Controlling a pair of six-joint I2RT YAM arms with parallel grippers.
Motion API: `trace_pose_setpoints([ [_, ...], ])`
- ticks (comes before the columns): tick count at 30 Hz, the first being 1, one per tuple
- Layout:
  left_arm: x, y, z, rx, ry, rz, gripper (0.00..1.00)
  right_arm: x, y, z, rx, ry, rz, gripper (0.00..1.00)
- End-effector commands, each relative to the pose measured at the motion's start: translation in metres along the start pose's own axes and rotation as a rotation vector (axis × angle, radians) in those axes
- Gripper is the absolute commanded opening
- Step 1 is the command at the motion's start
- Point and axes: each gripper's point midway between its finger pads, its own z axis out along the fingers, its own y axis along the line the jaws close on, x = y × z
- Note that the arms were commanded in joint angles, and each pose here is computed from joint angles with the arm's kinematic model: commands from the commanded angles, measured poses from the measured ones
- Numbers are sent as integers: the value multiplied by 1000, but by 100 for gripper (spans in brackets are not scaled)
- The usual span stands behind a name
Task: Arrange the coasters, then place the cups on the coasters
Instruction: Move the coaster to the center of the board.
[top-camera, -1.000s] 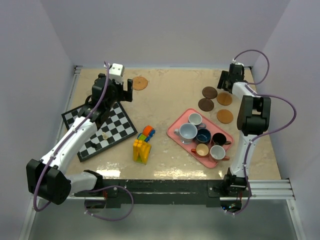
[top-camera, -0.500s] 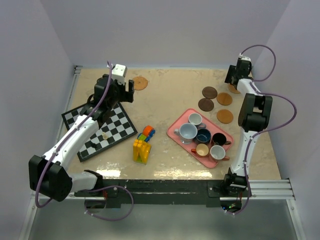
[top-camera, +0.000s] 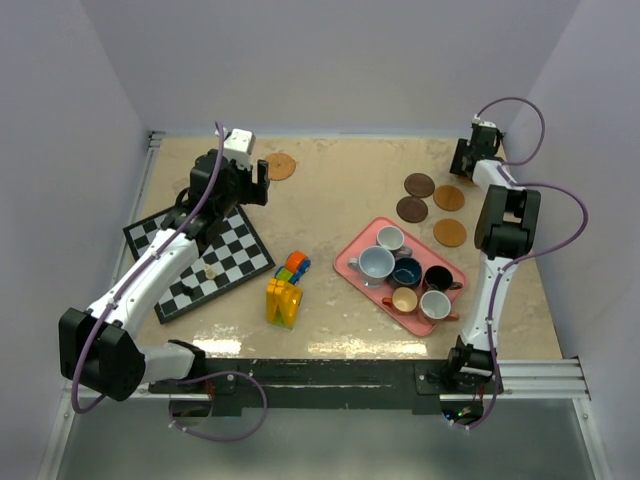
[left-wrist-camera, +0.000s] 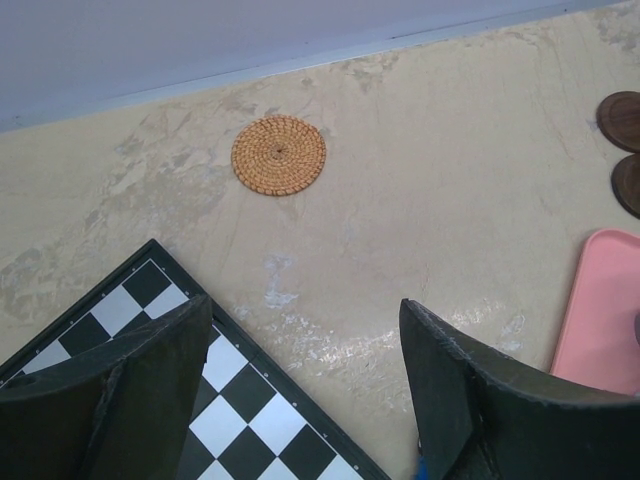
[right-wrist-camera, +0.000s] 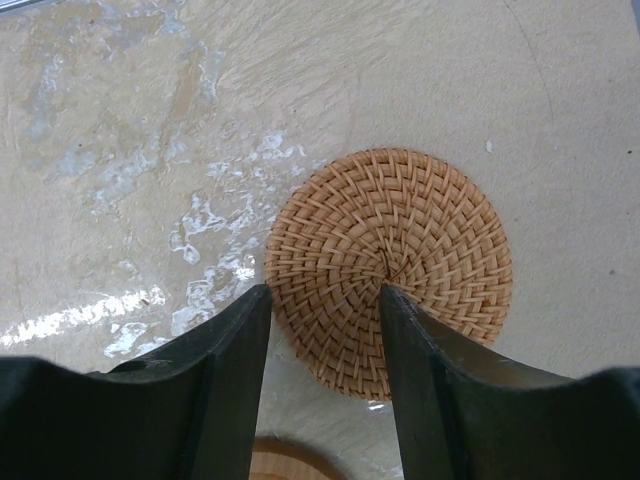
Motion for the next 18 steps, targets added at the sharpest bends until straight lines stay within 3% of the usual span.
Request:
trace_pose_setpoints([
  [1,-8,-2,0,8,-34,-16,79,7,14,4,-95,41,-15,49],
  [18,-8,-2,-1,2,-34,-18,79,37,92,-1,-244,120,-80,46],
])
